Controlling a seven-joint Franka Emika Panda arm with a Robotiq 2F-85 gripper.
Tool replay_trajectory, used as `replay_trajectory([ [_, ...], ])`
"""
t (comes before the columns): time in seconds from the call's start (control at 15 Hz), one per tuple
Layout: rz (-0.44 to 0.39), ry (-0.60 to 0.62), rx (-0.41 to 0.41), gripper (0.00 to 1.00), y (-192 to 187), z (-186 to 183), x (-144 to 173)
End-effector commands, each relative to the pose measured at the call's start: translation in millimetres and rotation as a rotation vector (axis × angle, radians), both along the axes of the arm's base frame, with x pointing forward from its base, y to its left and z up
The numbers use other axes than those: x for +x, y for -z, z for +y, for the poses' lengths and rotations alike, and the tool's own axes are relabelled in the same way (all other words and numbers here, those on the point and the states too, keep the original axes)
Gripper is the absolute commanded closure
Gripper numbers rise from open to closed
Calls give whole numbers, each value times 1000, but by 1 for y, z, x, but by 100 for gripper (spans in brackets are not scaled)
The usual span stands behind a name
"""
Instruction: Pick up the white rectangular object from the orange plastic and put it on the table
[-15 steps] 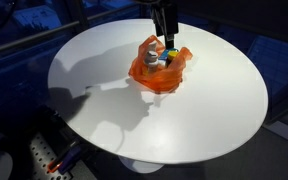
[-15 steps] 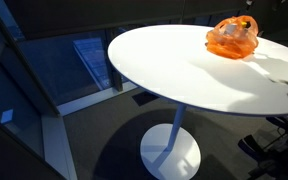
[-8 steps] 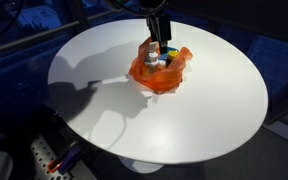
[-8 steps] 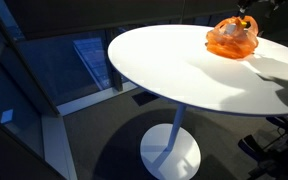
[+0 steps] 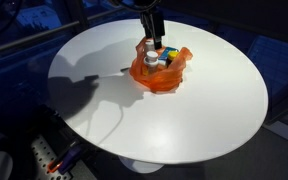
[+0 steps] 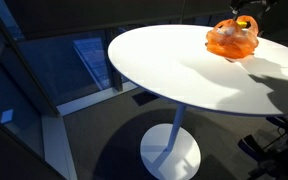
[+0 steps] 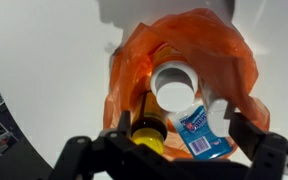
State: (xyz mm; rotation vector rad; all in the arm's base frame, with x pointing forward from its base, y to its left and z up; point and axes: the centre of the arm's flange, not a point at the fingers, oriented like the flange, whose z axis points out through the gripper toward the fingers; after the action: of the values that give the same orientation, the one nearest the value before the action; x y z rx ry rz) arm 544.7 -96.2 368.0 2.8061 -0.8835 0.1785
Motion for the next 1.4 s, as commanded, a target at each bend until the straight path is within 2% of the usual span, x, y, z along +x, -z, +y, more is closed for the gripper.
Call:
replay_trajectory([
  [0.0,-14,-12,-5,0,-1,7,10],
  [0.87,-4,-41,-16,0,23,15,21],
  [1.0,-19,-53,-24,21,22,17,23],
  [1.07,-28,-61,-29,36,21,19,24],
  [1.33,-65,-102,-50,68,10,27,27],
])
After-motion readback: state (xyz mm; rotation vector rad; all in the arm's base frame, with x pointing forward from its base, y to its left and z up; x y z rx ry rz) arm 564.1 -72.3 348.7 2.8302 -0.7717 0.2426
